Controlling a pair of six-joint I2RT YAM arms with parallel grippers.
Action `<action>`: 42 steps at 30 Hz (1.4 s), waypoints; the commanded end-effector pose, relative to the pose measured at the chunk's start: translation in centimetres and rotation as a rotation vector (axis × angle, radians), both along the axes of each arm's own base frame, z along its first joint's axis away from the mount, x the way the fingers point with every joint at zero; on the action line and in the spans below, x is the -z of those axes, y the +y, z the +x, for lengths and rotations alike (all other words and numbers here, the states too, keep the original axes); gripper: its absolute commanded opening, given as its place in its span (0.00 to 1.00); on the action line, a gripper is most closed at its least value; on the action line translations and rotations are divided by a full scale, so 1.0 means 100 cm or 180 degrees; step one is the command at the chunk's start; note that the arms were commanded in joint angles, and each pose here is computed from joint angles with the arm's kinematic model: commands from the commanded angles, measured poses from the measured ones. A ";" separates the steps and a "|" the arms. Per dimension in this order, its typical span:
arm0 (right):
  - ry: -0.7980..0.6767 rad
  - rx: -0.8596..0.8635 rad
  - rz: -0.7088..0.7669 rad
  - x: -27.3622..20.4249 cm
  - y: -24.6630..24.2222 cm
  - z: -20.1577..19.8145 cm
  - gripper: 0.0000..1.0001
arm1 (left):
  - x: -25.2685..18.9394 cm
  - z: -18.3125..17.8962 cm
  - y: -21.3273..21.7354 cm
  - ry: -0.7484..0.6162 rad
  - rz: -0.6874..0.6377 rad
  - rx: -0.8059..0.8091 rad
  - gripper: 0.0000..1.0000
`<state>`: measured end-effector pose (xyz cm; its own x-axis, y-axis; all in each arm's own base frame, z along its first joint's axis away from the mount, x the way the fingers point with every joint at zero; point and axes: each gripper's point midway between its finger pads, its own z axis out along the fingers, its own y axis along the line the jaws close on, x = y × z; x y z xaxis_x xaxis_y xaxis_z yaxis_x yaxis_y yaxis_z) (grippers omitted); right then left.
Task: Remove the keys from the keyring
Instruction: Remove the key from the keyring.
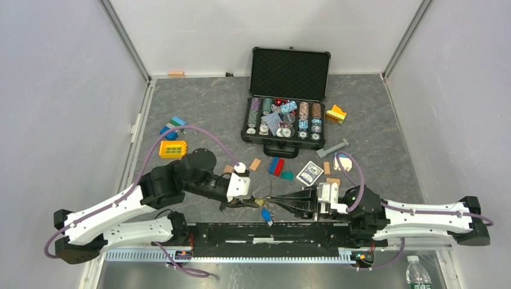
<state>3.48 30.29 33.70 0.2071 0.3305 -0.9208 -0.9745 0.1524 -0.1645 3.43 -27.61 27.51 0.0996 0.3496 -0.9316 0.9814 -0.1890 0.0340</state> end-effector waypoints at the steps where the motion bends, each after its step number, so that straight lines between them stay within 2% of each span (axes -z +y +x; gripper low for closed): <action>1: -0.0048 0.0011 0.0280 -0.023 -0.008 0.000 0.00 | -0.018 -0.002 0.004 -0.0093 -0.0162 -0.0006 0.02; 22: -0.0132 -0.0050 0.0411 -0.031 -0.013 -0.005 0.00 | 0.025 -0.010 0.007 0.0118 0.0409 0.0234 0.02; 31: -0.0128 -0.0056 0.0460 -0.031 -0.015 -0.005 0.00 | 0.029 -0.005 0.004 0.0086 0.0473 0.0190 0.03; 33: -0.0125 -0.0047 0.0466 -0.030 -0.016 -0.005 0.00 | 0.029 -0.001 0.005 0.0046 0.0479 0.0103 0.20; 37: -0.0121 -0.0038 0.0469 -0.029 -0.017 -0.004 0.00 | 0.021 0.002 0.007 -0.0074 0.0336 0.0030 0.43; 39: -0.0121 -0.0038 0.0475 -0.029 -0.017 -0.004 0.00 | 0.015 0.006 0.007 -0.0150 0.0195 -0.0048 0.49; 42: -0.0123 -0.0031 0.0473 -0.029 -0.018 -0.004 0.00 | 0.000 0.012 0.006 -0.0266 -0.0052 -0.0172 0.51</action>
<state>3.08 29.61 33.64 0.2189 0.3702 -0.9028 -0.9737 0.1429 -0.1774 3.77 -26.73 24.78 0.0983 0.4542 -0.8855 0.9832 -0.1820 0.0157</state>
